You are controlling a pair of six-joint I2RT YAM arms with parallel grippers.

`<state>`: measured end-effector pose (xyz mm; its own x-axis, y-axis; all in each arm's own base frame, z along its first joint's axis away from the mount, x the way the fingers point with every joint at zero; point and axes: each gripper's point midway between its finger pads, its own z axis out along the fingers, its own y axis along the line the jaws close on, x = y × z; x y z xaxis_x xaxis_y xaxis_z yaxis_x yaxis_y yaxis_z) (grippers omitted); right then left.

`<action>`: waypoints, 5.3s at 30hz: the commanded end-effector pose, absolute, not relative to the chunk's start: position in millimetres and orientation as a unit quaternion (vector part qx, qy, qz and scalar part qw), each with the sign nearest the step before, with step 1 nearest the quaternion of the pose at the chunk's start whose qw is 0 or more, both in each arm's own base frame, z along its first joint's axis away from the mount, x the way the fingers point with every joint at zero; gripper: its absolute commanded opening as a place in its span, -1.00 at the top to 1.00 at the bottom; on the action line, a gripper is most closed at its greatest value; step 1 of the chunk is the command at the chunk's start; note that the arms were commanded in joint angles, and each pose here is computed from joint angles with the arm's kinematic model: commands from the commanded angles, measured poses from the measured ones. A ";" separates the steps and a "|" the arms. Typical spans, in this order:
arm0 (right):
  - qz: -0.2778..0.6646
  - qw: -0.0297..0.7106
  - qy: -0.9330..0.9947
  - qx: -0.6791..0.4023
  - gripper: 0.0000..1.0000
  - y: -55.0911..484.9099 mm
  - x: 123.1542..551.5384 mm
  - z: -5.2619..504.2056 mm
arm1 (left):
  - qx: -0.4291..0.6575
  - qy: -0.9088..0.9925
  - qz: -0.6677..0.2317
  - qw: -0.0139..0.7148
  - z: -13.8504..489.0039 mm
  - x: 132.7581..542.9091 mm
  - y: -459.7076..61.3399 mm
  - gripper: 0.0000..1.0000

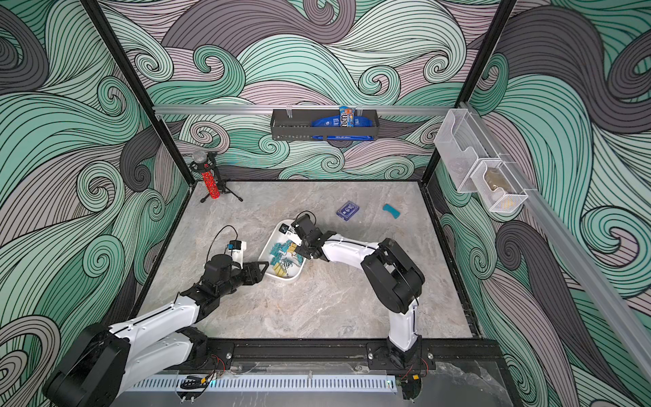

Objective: Take out the binder clips from the storage box
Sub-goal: Pick up the binder clip from the storage box, then place the binder clip at the center of the board, then pick up the binder clip from the storage box.

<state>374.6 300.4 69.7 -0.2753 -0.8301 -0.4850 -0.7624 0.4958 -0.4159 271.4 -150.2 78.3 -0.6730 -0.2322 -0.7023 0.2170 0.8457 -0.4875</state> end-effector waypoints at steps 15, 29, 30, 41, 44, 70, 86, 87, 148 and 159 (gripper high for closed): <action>-0.031 0.396 0.784 -0.478 1.00 302.3 368.1 130.9 | 0.000 0.865 -0.291 0.408 86.5 272.8 -156.5 -0.40; -0.019 0.384 0.791 -0.476 1.00 290.6 349.2 131.6 | -0.001 0.867 -0.292 0.404 85.0 272.9 -157.2 -0.40; -0.017 0.382 0.792 -0.476 1.00 288.9 346.4 130.2 | 0.000 0.866 -0.292 0.405 85.3 272.9 -157.3 -0.40; 0.024 0.342 0.795 -0.501 1.00 291.8 323.7 120.1 | 0.000 0.867 -0.292 0.403 83.9 271.7 -157.4 -0.40; 0.025 0.329 0.795 -0.509 1.00 293.0 320.5 114.7 | 0.000 0.867 -0.292 0.404 85.2 272.2 -157.5 -0.40; -0.047 0.386 0.806 -0.446 1.00 260.0 335.7 162.3 | 0.003 0.870 -0.288 0.400 83.2 272.6 -157.8 -0.40; -0.081 0.362 0.838 -0.400 1.00 212.3 316.5 134.7 | 0.003 0.866 -0.298 0.401 87.6 270.5 -159.5 -0.40; -0.081 0.361 0.838 -0.400 1.00 211.4 315.1 133.5 | 0.004 0.867 -0.297 0.401 87.3 270.0 -159.3 -0.40; -0.036 0.304 0.822 -0.481 0.20 258.5 269.3 87.5 | 0.002 0.865 -0.302 0.400 89.3 262.9 -159.2 -0.40; 0.000 0.347 0.794 -0.499 0.22 297.9 288.4 129.1 | 0.002 0.867 -0.298 0.400 88.8 261.6 -157.5 -0.40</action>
<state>286.6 280.0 125.5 -0.2980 -0.7870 -0.5403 -0.7609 0.5376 -0.3634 263.1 -156.1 86.4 -0.6799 -0.2359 -0.6944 0.2371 0.8253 -0.5125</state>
